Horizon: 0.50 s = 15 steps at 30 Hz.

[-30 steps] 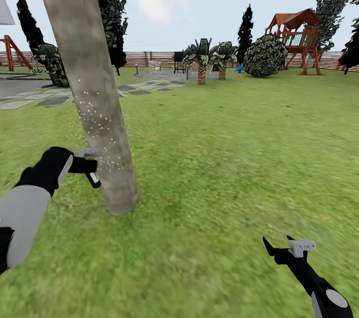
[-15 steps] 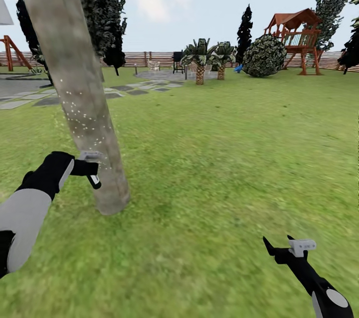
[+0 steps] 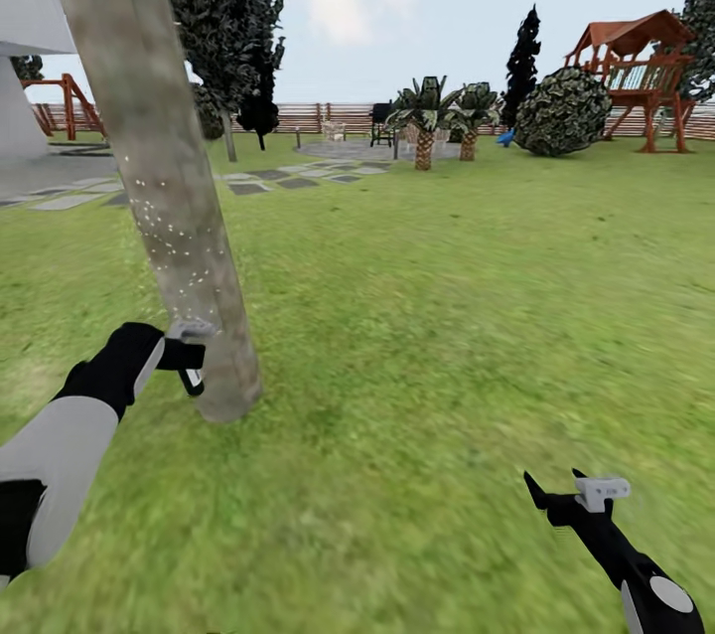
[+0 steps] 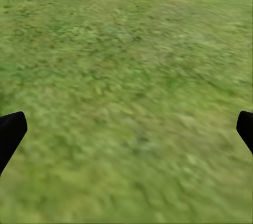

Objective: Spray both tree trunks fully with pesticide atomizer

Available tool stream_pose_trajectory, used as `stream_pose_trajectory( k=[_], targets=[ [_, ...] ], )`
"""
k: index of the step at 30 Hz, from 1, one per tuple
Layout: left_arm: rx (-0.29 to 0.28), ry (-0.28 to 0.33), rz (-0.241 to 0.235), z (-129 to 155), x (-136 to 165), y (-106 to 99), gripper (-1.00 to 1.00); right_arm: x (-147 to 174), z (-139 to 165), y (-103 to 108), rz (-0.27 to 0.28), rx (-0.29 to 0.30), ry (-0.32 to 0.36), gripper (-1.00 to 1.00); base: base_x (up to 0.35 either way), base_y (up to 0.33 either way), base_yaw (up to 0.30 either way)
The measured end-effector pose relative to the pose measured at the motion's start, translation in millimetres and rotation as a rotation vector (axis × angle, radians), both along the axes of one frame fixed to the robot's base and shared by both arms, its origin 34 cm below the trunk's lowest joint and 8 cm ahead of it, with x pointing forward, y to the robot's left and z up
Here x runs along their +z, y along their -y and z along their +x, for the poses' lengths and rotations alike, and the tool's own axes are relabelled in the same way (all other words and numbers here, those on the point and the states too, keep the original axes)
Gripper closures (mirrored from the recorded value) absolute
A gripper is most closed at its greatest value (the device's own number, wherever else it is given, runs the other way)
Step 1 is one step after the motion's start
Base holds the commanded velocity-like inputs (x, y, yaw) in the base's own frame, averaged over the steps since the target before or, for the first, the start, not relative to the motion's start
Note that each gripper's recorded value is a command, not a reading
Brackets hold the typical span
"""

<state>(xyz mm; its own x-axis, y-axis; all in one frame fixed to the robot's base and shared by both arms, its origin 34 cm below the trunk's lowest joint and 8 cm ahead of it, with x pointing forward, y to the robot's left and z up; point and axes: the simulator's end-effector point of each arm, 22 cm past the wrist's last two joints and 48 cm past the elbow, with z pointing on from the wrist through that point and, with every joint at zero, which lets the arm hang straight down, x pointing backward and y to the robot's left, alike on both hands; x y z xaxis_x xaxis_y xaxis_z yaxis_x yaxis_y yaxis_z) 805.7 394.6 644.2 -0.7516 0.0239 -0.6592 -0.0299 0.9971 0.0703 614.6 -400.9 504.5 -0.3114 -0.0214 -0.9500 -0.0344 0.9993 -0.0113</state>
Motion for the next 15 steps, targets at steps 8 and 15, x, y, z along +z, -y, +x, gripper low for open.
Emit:
stream_pose_trajectory(
  k=[8,15],
  targets=[
    [-0.001,-0.002,0.001,-0.7,-1.3,0.5,1.00,0.0,0.0,0.0,0.000,0.000,0.000,-1.00,0.091,-0.270,0.277],
    [0.001,-0.001,0.003,-0.6,-0.7,-0.7,1.00,0.0,-0.1,0.1,0.000,0.000,0.000,-1.00,0.097,-0.270,0.202]
  ],
)
